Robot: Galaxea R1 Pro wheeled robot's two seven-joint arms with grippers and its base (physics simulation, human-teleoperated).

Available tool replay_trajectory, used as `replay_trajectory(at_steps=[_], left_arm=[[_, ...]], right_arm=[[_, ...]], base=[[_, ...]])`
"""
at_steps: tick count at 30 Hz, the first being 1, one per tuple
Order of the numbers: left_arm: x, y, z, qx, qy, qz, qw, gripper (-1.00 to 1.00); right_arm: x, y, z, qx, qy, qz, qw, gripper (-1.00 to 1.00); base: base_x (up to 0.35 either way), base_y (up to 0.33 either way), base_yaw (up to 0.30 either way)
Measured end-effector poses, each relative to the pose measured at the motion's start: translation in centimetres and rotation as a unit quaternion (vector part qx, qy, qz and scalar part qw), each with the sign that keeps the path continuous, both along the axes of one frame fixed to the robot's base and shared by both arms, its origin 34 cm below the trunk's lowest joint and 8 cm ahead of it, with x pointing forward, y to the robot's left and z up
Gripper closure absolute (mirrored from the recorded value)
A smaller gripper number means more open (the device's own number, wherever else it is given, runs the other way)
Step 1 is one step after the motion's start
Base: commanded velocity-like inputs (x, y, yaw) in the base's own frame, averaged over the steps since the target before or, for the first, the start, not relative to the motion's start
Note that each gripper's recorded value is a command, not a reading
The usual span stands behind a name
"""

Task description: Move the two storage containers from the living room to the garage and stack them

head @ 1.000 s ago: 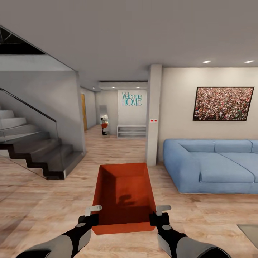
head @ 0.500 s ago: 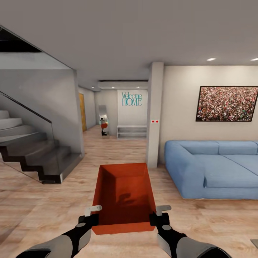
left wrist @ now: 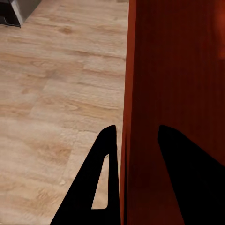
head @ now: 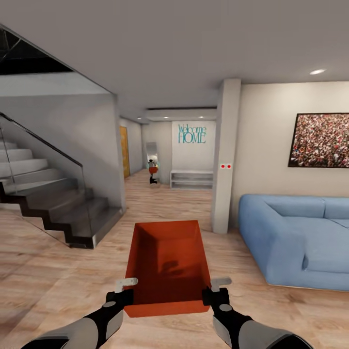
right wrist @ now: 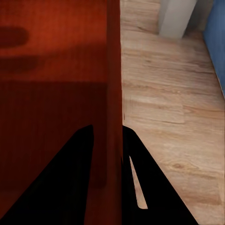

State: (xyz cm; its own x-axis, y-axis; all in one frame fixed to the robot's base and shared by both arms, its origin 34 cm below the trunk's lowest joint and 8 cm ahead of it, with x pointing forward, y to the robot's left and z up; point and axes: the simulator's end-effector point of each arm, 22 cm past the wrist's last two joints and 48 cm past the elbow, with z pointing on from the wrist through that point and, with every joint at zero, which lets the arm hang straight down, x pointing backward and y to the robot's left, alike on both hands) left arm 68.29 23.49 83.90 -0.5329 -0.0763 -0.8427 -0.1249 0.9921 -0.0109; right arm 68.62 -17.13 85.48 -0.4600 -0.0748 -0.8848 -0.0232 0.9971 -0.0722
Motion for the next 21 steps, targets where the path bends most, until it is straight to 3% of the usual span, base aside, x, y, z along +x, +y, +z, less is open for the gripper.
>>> replay_trajectory(at_steps=[6,21], left_arm=[[0.01,0.00,0.02,0.000,-0.001,0.000,1.0000,1.00],[0.01,-0.02,0.02,0.000,-0.001,0.000,1.0000,1.00]], right_arm=[[0.03,0.00,0.04,0.000,-0.001,0.000,1.0000,1.00],[0.03,-0.02,0.05,0.000,-0.001,0.000,1.0000,1.00]], base=[[0.323,0.000,0.263],[0.323,0.000,0.009]])
